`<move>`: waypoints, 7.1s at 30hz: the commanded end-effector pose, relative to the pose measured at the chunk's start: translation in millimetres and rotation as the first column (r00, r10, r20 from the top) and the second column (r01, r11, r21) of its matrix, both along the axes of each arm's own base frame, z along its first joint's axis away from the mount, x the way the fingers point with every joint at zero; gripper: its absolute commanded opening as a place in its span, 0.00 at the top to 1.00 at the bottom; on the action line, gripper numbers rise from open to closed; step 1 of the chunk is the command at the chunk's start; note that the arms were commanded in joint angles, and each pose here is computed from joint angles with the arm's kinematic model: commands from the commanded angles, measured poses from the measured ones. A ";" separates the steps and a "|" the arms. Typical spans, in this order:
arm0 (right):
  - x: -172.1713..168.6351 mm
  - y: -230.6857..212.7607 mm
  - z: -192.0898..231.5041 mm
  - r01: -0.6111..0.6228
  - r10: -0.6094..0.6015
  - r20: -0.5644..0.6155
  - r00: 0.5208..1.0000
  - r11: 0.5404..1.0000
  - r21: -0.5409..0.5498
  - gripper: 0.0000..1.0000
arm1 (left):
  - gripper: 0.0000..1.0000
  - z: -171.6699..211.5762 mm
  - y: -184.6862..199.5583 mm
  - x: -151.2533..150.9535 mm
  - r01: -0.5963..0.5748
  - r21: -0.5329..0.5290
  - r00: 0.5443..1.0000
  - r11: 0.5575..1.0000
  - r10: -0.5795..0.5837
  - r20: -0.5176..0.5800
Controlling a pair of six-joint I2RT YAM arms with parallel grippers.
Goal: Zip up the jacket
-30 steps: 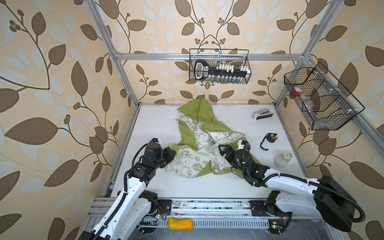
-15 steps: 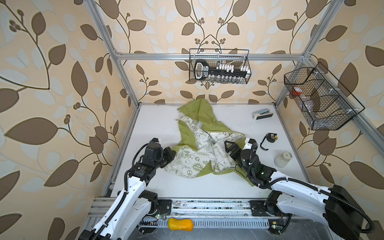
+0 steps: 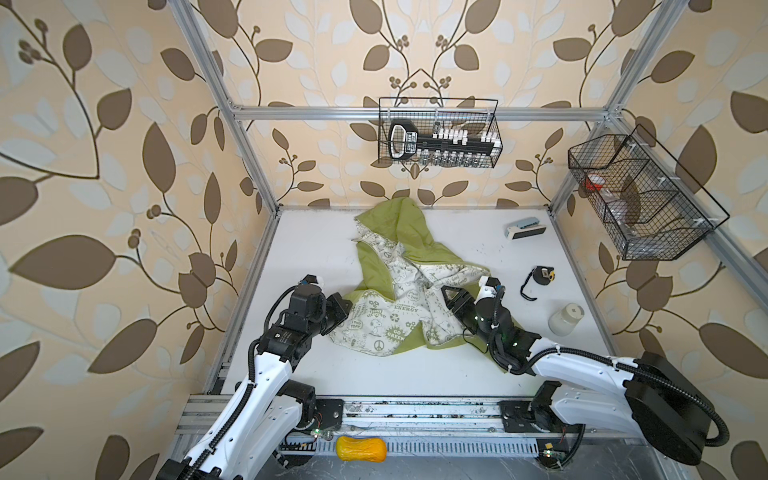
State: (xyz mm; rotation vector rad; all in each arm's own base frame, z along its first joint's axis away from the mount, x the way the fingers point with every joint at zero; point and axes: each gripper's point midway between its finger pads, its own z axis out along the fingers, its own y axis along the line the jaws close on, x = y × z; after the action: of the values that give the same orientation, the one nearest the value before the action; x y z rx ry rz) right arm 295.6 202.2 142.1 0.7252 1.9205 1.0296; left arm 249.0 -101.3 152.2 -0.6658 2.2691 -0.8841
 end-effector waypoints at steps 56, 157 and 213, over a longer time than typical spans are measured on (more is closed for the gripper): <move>12.1 -72.8 -71.9 0.366 -0.330 -0.175 0.928 0.896 0.252 0.30 | 1.00 15.7 -5.2 3.2 0.034 -0.027 0.998 0.999 -0.032 0.059; -37.7 112.3 -90.1 -0.355 0.371 -0.088 0.925 0.922 0.152 0.73 | 1.00 -4.6 0.8 -5.0 0.018 0.004 1.000 1.000 -0.018 0.016; -0.1 148.9 -109.9 -0.241 0.255 -0.086 0.963 0.960 0.144 0.69 | 1.00 -1.3 3.2 -9.7 0.017 0.015 1.000 1.000 -0.018 0.025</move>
State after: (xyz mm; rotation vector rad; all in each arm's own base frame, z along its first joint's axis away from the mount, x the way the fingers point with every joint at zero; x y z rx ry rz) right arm 294.8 344.6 32.2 0.6465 2.0772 1.3015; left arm 236.3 -98.6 136.5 -0.6698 2.2928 -0.8718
